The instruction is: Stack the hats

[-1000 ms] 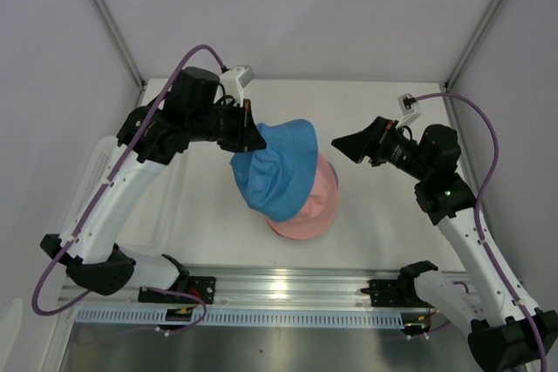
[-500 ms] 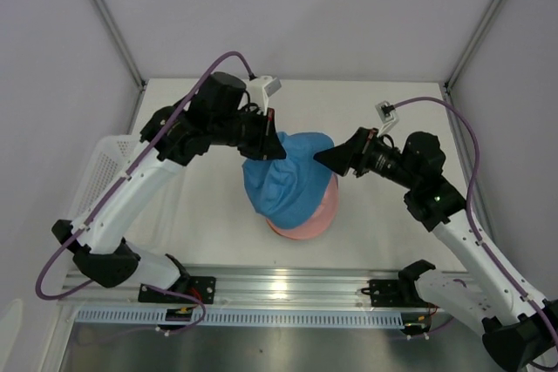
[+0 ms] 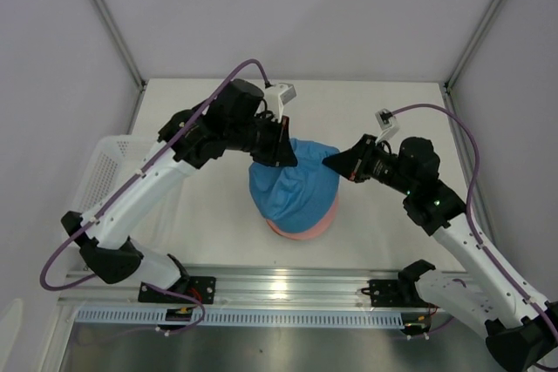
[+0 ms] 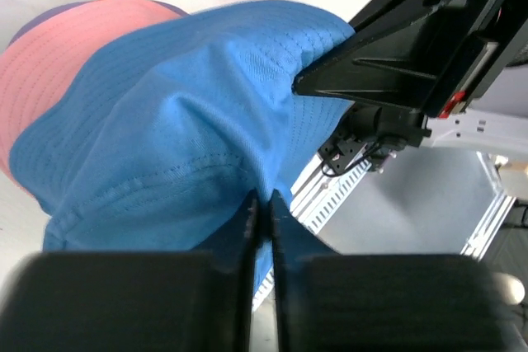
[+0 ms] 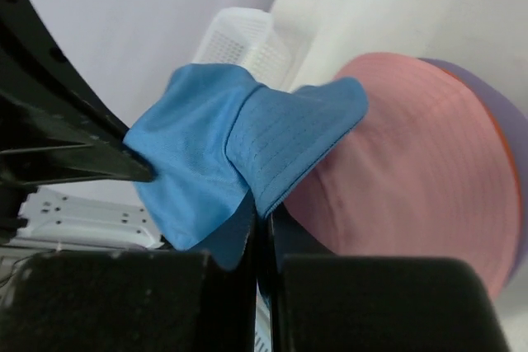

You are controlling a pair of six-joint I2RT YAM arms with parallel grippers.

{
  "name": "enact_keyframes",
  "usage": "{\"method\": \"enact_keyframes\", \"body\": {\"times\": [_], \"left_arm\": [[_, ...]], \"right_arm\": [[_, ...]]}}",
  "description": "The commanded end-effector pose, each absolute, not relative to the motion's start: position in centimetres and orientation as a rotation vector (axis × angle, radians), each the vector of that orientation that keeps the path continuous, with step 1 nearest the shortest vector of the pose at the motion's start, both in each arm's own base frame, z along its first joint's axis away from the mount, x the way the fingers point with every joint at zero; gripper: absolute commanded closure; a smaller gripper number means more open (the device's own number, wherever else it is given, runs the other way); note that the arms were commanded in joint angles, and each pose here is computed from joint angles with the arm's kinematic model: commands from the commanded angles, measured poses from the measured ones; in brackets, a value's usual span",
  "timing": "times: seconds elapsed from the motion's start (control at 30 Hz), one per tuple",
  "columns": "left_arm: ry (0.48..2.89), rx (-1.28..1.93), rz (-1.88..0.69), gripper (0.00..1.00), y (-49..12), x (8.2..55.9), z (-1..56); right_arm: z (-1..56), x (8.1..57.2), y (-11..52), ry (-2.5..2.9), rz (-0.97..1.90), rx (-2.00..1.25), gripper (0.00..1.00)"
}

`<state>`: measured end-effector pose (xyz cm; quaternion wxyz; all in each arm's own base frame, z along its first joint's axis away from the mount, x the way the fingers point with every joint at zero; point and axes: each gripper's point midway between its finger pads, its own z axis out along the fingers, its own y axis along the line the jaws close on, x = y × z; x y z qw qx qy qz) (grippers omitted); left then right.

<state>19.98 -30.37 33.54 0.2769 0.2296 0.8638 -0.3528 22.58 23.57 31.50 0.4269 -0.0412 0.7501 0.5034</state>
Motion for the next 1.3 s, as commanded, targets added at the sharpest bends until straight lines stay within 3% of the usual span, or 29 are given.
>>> {"method": "enact_keyframes", "body": {"times": [0.0,0.07,0.1,0.17,0.27,0.4,0.53,0.93,1.0,1.03,1.27], "left_arm": [[2.319,0.588,-0.906,0.84,-30.7,20.5,33.2],[2.317,0.573,-0.880,0.67,-30.3,20.7,33.3],[2.310,0.544,-0.842,0.46,-29.8,21.2,33.4],[2.284,0.503,-0.795,0.22,-28.8,21.5,34.0],[2.245,0.423,-0.747,0.01,-27.1,22.0,35.3],[2.250,0.270,-0.708,0.00,-24.1,23.0,35.3],[2.331,0.076,-0.670,0.00,-21.3,23.9,30.5],[2.359,-0.141,-0.844,0.02,-23.2,25.6,23.6],[2.362,-0.166,-0.889,0.07,-23.8,25.7,23.3],[2.375,-0.176,-0.899,0.16,-24.0,25.7,22.7],[2.353,-0.265,-1.005,0.41,-25.0,26.1,20.8]], "right_arm": [[29.8,23.4,21.3,1.937,1.073,-0.021,1.00],[29.1,23.4,20.1,1.955,0.998,0.008,1.00],[28.9,23.4,19.8,1.952,0.972,-0.001,1.00],[28.1,23.1,19.1,1.961,0.935,-0.002,1.00],[26.9,23.2,18.4,1.958,0.882,-0.004,1.00],[24.6,23.5,18.5,1.984,0.893,0.032,1.00],[20.4,24.0,18.6,2.052,0.881,0.093,1.00],[15.9,23.2,16.5,2.069,0.860,0.225,1.00],[16.8,23.3,16.4,2.046,0.860,0.219,0.99],[17.0,23.2,16.4,2.044,0.859,0.214,0.98],[16.9,23.3,16.6,2.044,0.874,0.212,0.98]]}}
